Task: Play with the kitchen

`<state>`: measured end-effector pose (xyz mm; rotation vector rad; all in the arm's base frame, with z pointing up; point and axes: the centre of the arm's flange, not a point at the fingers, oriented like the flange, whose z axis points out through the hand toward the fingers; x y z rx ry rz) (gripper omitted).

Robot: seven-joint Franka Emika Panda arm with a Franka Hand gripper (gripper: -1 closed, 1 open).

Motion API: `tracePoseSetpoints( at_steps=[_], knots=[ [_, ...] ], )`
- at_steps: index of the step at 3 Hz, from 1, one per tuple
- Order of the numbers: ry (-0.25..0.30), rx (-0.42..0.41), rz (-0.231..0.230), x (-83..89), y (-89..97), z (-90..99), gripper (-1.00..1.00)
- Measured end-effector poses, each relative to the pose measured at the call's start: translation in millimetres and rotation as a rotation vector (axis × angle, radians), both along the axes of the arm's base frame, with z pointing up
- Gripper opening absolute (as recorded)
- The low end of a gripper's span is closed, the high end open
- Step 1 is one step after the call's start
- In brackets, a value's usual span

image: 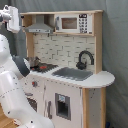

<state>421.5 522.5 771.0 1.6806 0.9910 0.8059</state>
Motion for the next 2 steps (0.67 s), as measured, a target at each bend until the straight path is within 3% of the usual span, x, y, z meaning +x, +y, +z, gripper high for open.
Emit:
tracePoseSetpoints(
  at_steps=[2],
  knots=[
    [-0.156,-0.129,0.107,12.6,26.1,-6.7,1.0]
  ],
)
